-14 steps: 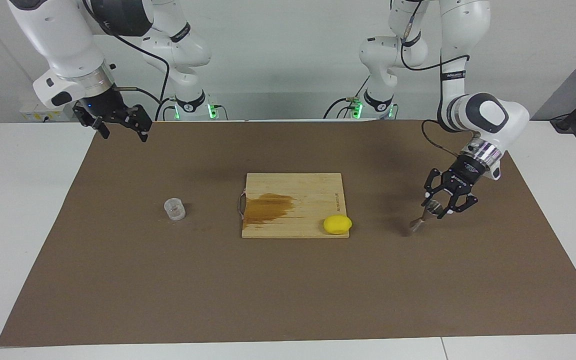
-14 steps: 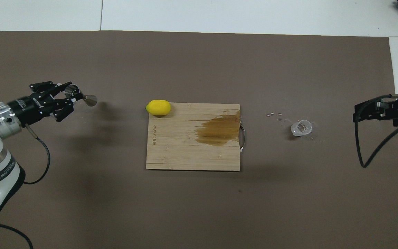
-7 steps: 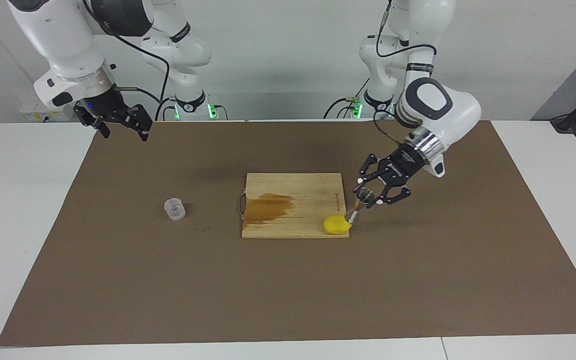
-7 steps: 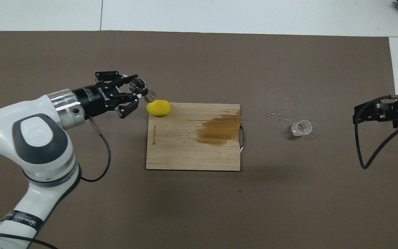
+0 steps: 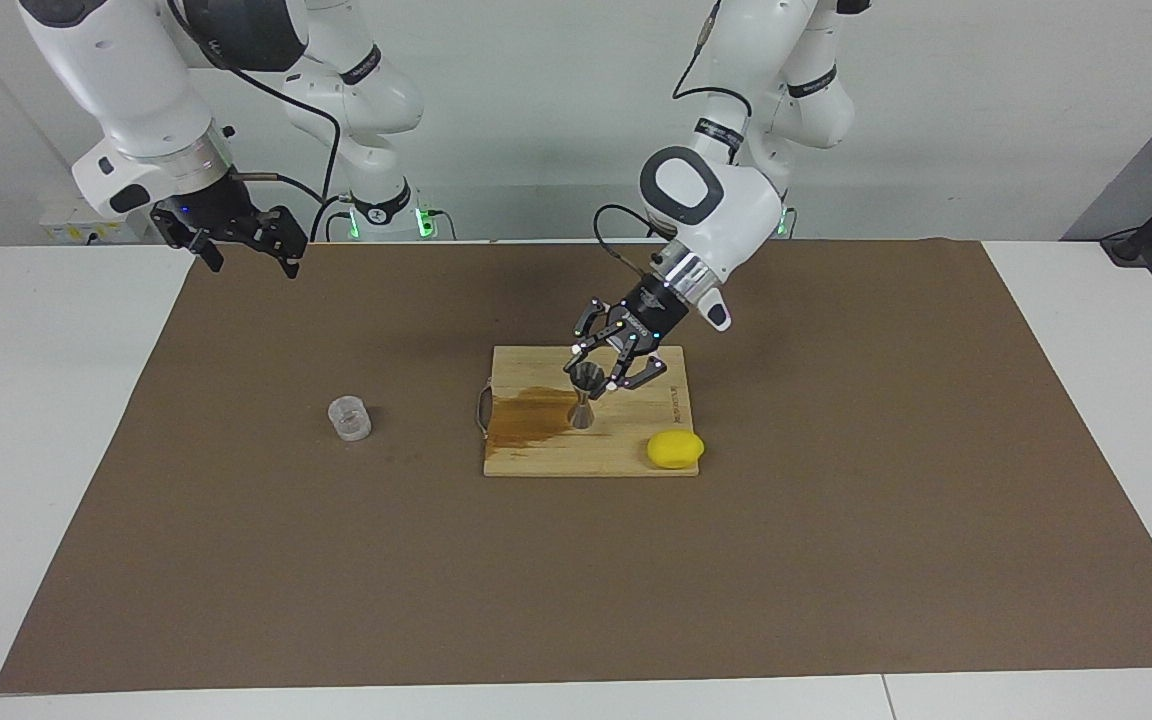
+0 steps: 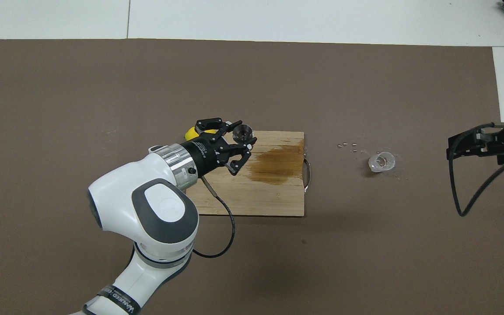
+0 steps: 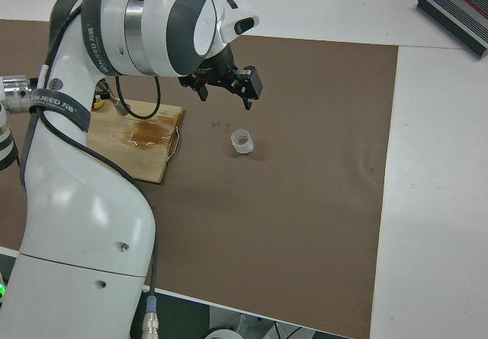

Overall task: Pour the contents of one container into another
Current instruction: 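Carry the metal cup with the left gripper over the cutting board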

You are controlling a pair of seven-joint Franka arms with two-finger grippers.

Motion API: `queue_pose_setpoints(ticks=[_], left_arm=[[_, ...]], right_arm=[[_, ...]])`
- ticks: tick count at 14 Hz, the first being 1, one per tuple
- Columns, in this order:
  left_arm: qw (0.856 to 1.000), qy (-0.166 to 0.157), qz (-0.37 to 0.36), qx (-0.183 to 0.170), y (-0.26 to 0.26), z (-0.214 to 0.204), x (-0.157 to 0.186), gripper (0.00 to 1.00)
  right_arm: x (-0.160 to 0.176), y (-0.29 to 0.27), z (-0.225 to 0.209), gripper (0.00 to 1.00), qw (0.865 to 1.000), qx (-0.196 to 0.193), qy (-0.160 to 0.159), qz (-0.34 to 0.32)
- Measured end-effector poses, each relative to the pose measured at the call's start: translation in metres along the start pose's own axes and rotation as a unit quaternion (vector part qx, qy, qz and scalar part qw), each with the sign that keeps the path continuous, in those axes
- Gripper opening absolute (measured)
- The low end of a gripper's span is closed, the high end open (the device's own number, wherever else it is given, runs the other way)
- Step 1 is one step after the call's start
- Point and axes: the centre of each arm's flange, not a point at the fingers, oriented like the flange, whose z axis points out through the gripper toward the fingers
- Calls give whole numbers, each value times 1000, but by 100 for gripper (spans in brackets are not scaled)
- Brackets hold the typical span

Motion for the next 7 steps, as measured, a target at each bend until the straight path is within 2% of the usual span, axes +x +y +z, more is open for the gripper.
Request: queue_pose_setpoints(ticks=[3,7], left_arm=[[1000,4,8,7,-7,34,-2,51],[1000,17,20,11,-29,55,6,51]], right_arm=[[0,2,-1,100,1000,0,2,7],[0,1,1,100,996,0,1,89]])
